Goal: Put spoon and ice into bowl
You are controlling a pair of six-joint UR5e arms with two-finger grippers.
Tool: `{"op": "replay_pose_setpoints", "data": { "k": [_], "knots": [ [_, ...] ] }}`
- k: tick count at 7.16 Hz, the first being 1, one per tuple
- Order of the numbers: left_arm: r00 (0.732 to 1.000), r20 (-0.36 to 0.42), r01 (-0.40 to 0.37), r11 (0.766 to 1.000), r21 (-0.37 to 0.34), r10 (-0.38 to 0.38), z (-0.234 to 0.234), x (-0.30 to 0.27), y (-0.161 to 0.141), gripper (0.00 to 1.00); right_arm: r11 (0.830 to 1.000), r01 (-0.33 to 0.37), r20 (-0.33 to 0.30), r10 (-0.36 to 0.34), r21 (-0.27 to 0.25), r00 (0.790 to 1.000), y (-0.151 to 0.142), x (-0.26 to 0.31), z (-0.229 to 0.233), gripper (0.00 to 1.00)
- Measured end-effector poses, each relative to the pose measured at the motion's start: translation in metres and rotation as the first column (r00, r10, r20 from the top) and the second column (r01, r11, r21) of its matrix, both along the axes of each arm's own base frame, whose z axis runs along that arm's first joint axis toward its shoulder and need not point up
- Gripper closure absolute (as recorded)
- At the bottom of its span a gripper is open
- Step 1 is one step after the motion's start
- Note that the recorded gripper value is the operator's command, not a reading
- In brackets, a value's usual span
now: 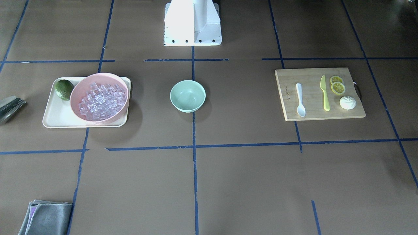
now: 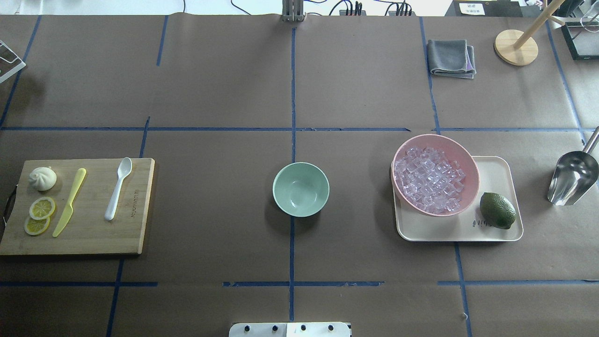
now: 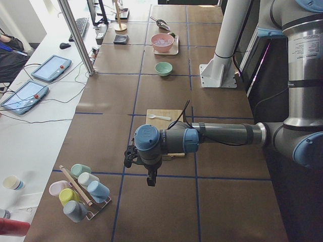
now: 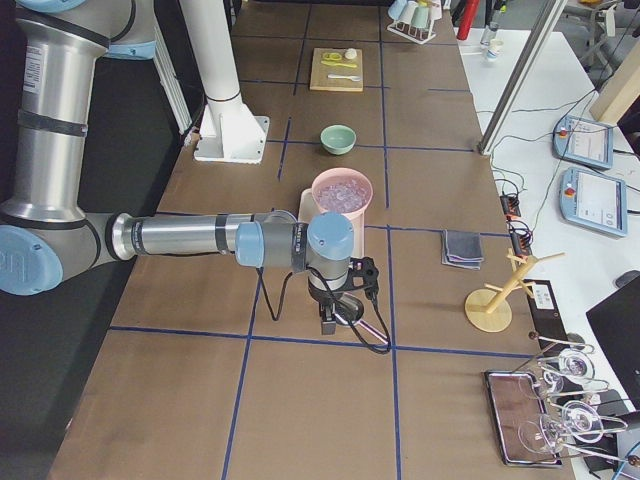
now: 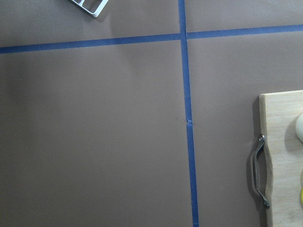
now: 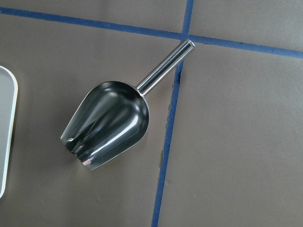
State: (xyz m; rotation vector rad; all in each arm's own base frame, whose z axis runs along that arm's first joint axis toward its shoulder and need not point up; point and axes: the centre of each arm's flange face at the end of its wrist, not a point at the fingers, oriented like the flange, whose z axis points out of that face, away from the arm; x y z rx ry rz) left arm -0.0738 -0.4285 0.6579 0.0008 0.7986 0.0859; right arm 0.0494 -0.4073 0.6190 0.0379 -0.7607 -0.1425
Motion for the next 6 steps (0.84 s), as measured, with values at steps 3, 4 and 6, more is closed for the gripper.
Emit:
{"op": "replay_pose_setpoints", "data": {
  "k": [3,4,6],
  "knots": [
    [1.000,0.000,-0.004,1.000,0.006,0.004,-0.001,0.002,-0.001,0.00,1.000,0.000,0.002,0.000,0.001,1.000,0.000,0.000,0.000,0.00],
    [1.000,0.001,-0.010,1.000,0.026,0.010,-0.003,0.004,-0.006,0.00,1.000,0.000,0.002,0.000,0.000,1.000,0.000,0.000,0.000,0.00],
    [1.000,0.001,-0.016,0.986,0.167,0.016,-0.027,0.008,-0.033,0.00,1.000,0.000,0.004,0.000,0.000,1.000,0.000,-0.001,0.000,0.00]
  ]
}}
